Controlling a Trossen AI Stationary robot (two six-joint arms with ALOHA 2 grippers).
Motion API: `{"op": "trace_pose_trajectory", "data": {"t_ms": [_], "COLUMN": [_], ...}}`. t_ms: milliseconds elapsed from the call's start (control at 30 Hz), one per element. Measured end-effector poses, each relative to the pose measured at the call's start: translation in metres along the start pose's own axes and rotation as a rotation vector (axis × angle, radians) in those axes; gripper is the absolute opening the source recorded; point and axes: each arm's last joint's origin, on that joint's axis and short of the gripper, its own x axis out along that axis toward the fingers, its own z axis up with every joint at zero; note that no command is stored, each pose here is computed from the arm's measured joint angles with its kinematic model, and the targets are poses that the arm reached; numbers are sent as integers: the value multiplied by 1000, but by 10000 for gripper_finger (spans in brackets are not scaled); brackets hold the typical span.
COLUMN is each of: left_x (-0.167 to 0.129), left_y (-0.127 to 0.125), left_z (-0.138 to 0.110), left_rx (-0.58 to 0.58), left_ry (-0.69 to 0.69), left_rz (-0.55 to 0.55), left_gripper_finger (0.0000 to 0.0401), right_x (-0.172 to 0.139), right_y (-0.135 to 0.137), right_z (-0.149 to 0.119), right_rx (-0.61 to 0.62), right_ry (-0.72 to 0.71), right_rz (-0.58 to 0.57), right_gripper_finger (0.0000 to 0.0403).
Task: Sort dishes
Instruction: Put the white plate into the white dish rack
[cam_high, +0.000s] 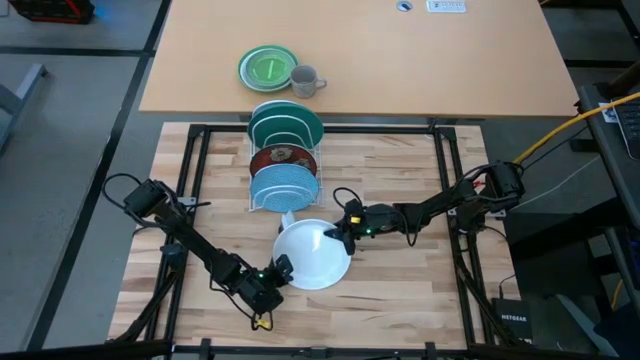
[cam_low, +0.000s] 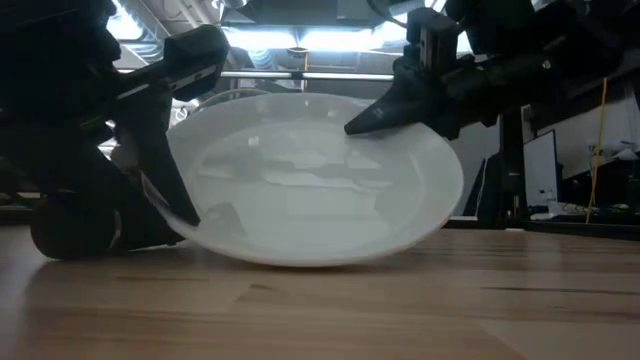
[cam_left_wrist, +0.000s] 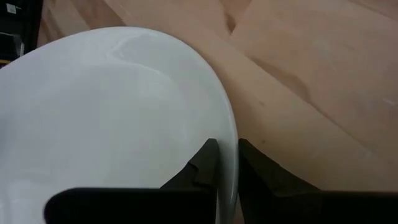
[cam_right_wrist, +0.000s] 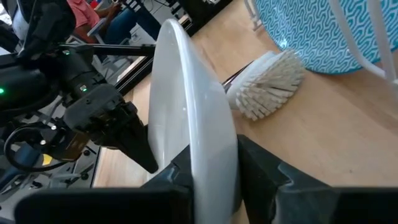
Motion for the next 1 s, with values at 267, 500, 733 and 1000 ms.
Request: {"op": "trace_pose_trajectory", "data": {"t_ms": [267, 500, 733, 1000], "left_x": [0, -1, -10, -25], "left_y": [0, -2, -3, 6], "left_z": [0, 0, 15, 44], "left_rx": [1, -75, -190, -273], "left_ry": [5, 9, -37, -139], "left_rz": [4, 18, 20, 34], "left_gripper_finger": [44, 75, 102, 91], "right_x": [0, -1, -2, -3], "right_y": [-1, 2, 1, 10], "right_z": [0, 3, 4, 14], "right_rx": [3, -61, -78, -156], "right_ry": [-12, -51, -57, -163], "right_rz": [-16, -30, -31, 50], "right_gripper_finger": [74, 70, 68, 53]}}
